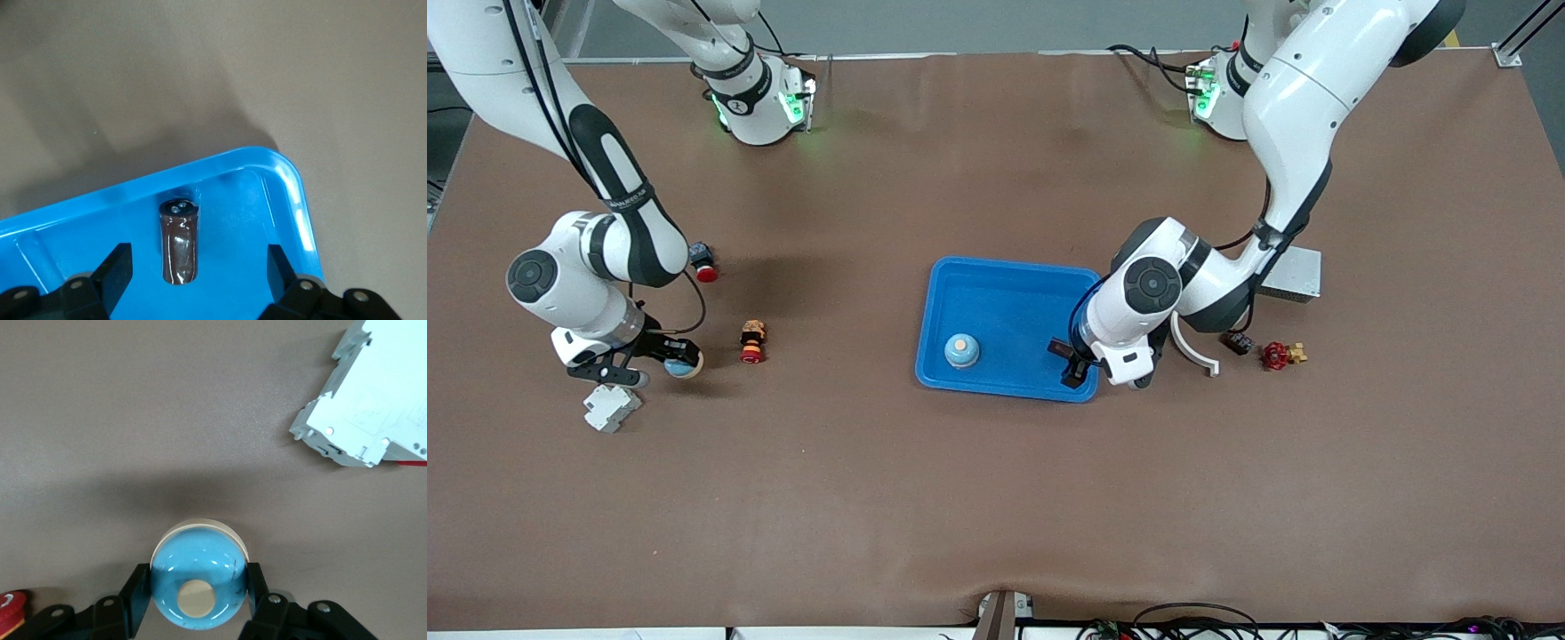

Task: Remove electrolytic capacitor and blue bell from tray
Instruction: 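Grasp the second capacitor with the left gripper while the right gripper releases the bell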

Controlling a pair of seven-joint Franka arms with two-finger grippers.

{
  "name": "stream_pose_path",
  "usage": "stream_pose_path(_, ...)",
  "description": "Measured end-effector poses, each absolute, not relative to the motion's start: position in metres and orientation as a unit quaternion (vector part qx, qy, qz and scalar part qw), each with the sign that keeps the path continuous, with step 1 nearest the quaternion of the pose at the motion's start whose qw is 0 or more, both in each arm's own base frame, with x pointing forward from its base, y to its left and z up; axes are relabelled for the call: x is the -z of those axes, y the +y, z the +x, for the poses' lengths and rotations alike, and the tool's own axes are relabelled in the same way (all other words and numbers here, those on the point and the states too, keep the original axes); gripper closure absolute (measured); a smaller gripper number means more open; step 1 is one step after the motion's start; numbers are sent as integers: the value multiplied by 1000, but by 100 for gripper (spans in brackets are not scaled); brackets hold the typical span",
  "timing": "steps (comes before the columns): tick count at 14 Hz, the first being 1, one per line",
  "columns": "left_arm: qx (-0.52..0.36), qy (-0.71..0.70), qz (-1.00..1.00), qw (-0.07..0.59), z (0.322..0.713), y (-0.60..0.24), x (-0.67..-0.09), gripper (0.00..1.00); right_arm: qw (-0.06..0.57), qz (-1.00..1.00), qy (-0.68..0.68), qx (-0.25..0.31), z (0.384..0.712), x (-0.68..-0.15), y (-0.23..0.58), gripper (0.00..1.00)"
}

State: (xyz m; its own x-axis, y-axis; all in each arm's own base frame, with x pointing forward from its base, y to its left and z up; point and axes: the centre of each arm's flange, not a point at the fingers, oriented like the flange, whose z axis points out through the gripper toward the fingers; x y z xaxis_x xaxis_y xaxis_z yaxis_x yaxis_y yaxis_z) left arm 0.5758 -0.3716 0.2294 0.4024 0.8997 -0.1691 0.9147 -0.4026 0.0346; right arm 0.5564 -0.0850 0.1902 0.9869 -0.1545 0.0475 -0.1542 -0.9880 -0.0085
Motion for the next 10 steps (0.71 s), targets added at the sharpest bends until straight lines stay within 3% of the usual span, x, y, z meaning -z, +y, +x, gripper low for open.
stream_pose_path(1, 63, 543, 835, 61, 576, -372, -226, 10, 2, -996, 80, 27, 556, -190, -88, 35)
stream_pose_path(5, 58, 542, 836, 64, 578, -370, -218, 10, 2, -996, 85, 29, 555, -183, -93, 0)
stream_pose_path(10, 54, 542, 834, 82, 580, -371, -206, 12, 8, -997, 72, 20, 564, -195, -72, 0)
